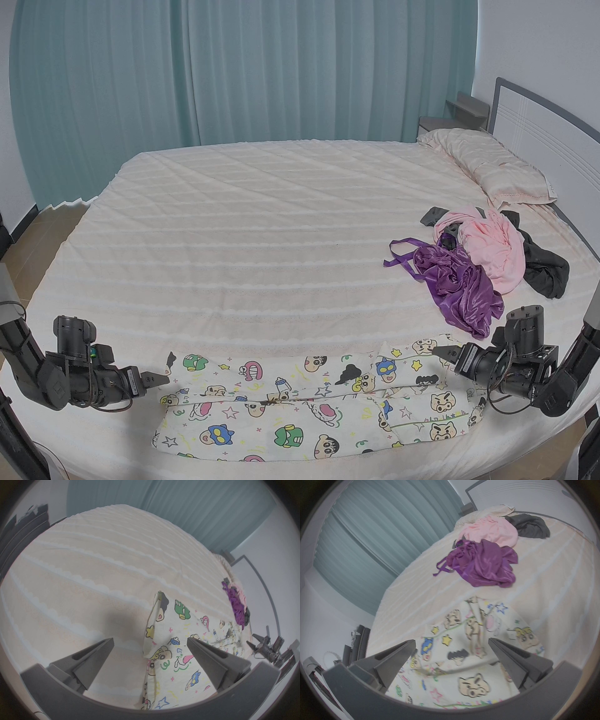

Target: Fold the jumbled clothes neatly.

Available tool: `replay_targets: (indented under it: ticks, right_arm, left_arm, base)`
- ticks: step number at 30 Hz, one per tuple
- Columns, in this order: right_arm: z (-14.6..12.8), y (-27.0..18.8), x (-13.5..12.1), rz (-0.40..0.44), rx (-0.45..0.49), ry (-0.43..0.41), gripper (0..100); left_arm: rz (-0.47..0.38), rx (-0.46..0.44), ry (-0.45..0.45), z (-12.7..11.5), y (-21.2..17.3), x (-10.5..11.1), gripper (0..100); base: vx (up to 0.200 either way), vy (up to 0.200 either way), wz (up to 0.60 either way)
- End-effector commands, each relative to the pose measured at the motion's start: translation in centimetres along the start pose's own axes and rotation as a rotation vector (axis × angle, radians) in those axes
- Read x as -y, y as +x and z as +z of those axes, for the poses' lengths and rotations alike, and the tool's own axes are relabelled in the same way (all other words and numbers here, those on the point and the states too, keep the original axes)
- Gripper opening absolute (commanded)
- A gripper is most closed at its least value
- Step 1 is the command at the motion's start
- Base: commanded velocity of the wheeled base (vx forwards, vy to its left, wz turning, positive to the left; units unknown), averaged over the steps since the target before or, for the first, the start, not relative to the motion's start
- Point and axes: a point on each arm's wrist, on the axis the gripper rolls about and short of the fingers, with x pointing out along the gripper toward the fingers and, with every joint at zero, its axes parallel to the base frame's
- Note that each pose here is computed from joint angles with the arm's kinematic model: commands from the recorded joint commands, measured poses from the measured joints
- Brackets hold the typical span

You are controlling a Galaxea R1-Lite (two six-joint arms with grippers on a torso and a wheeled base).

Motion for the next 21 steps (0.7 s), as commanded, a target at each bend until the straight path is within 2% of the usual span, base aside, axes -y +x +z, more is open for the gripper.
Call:
replay_targets:
  ticks: [1,5,8,10,11,16,21]
  right_arm:
    - [0.4,0.7,-1.7,0.069,0.012,0.013,100]
    - [-0.5,2.6,-2.7,0.093,-0.043,0.101,100]
    - [-1.1,4.0,-2.3,0.085,-0.092,0.132,100]
    - [-1.1,4.0,-2.3,0.085,-0.092,0.132,100]
    - [-1.2,5.5,-1.0,0.052,-0.099,0.153,100]
    - [-1.0,6.9,1.0,0.012,-0.064,0.182,100]
    - [-0.9,6.6,1.8,-0.009,-0.057,0.197,100]
  left_arm:
    - [-0.022,0.063,-0.063,0.8,-1.5,-0.7,100]
    - [-0.026,0.079,-0.122,1.2,-1.5,-0.8,100]
    - [-0.038,0.094,-0.157,1.8,-1.4,-0.7,100]
    - [-0.038,0.094,-0.157,1.8,-1.4,-0.7,100]
    - [-0.047,0.108,-0.197,2.3,-1.3,-0.5,100]
    - [-0.064,0.132,-0.245,3.4,-0.9,-0.2,100]
    - [-0.092,0.140,-0.268,4.8,0.4,0.8,100]
  base:
    - [0.000,0.000,0.00]
    - [0.000,0.000,0.00]
    - [0.000,0.000,0.00]
    - [0.000,0.000,0.00]
    - [0.000,0.000,0.00]
    - [0.000,0.000,0.00]
    - [0.000,0.000,0.00]
